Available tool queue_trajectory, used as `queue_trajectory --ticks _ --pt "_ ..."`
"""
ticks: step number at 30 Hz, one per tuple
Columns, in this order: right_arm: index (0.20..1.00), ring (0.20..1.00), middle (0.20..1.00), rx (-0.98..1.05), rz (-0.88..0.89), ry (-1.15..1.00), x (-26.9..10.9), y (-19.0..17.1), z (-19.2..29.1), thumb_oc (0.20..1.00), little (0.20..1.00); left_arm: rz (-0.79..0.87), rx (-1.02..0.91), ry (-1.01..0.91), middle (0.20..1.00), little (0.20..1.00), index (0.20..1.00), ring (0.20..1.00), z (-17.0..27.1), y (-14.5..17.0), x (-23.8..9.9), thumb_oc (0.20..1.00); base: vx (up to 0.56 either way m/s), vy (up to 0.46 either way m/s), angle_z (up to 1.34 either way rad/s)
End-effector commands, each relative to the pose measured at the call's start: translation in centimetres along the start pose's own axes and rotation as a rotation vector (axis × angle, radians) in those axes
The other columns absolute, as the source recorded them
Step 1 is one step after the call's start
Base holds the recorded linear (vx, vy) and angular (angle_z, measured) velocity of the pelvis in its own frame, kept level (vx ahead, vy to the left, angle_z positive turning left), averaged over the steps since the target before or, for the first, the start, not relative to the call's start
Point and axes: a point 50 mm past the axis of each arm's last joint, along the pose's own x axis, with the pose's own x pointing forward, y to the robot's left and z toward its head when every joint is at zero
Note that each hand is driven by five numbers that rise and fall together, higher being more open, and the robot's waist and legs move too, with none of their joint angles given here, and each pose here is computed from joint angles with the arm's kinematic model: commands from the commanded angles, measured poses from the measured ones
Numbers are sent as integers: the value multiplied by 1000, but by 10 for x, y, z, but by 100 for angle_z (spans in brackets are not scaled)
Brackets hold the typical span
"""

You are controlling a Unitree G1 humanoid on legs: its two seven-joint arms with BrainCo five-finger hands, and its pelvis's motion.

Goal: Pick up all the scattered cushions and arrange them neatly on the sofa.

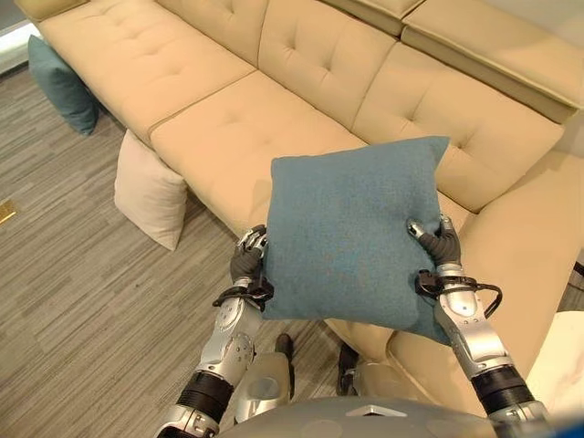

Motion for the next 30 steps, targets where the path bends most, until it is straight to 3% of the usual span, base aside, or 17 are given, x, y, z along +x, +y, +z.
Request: queue_trajectory --ticks 1,16,21,30 --pt "200 200 200 95 64 -245 13 17 49 200 200 -316 -40 -201 200 200 200 200 37 -66 -2 200 154 117 -46" --pt "200 200 200 115 200 -284 15 52 61 200 200 -260 3 -231 200 200 200 200 46 -44 -6 200 172 150 -66" --pt "200 200 200 60 129 -273 13 30 54 200 200 -322 -19 -198 200 200 200 200 37 -56 -6 200 190 -113 14" --pt "200 200 200 56 131 -236 13 27 46 200 200 -334 -34 -230 200 200 200 200 44 -66 -5 200 76 74 -26"
